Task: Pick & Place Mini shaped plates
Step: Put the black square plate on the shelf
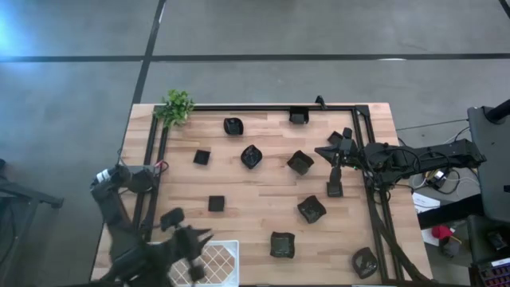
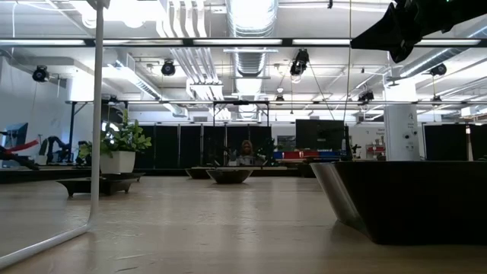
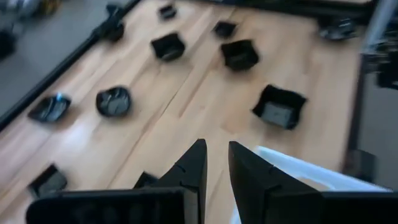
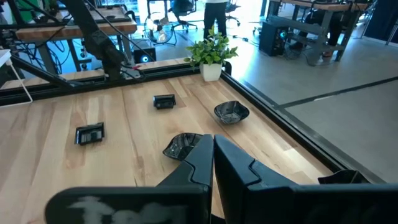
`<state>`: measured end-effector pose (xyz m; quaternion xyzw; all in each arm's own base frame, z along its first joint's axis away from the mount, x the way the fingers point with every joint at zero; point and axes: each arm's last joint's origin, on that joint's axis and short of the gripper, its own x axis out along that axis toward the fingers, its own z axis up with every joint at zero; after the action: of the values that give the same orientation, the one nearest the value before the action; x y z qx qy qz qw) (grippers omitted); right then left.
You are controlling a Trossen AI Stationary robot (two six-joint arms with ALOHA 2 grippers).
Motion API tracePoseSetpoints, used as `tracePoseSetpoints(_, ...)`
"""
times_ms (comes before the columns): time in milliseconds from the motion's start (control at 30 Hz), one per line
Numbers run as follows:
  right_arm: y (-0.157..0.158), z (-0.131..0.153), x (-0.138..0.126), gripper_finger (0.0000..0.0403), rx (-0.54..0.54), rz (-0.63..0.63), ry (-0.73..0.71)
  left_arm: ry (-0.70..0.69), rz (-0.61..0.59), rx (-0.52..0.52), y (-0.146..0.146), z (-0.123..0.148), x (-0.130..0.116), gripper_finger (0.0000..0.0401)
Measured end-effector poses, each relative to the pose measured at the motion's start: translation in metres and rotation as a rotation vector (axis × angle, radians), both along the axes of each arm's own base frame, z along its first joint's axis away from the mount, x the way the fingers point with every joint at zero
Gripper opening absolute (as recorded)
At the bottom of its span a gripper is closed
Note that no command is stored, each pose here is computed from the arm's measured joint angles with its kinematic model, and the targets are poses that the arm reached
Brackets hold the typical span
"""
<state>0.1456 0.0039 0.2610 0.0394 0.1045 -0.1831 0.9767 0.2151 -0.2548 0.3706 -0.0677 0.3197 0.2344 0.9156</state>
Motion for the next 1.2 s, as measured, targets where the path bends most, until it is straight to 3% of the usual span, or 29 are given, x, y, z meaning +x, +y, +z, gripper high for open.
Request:
tracePoseSetpoints(267,0.0,0.0,0.0,0.0013,-0.028,0.008,0.011,0.124,0.151,-0.071,0.048,-0.002,0.045,0.006)
tracePoseSetpoints(533,0.0,0.0,0.0,0.0013,-0.031,0.009,0.013,0.123,0.256,-0.118,0.09,0.009,0.053,0.006)
tracePoseSetpoints(867,0.0,0.0,0.0,0.0013,-0.031,0.01,0.013,0.186,0.473,-0.162,0.14,-0.024,0.021,0.006)
tracePoseSetpoints(1033,0.0,0.0,0.0,0.0013,-0.031,0.01,0.013,0.203,0.58,-0.259,0.157,-0.049,-0.006,0.006)
tracePoseSetpoints(1200,0.0,0.0,0.0,0.0013,-0.03,0.01,0.013,0.153,0.587,-0.368,0.165,-0.083,-0.022,0.006)
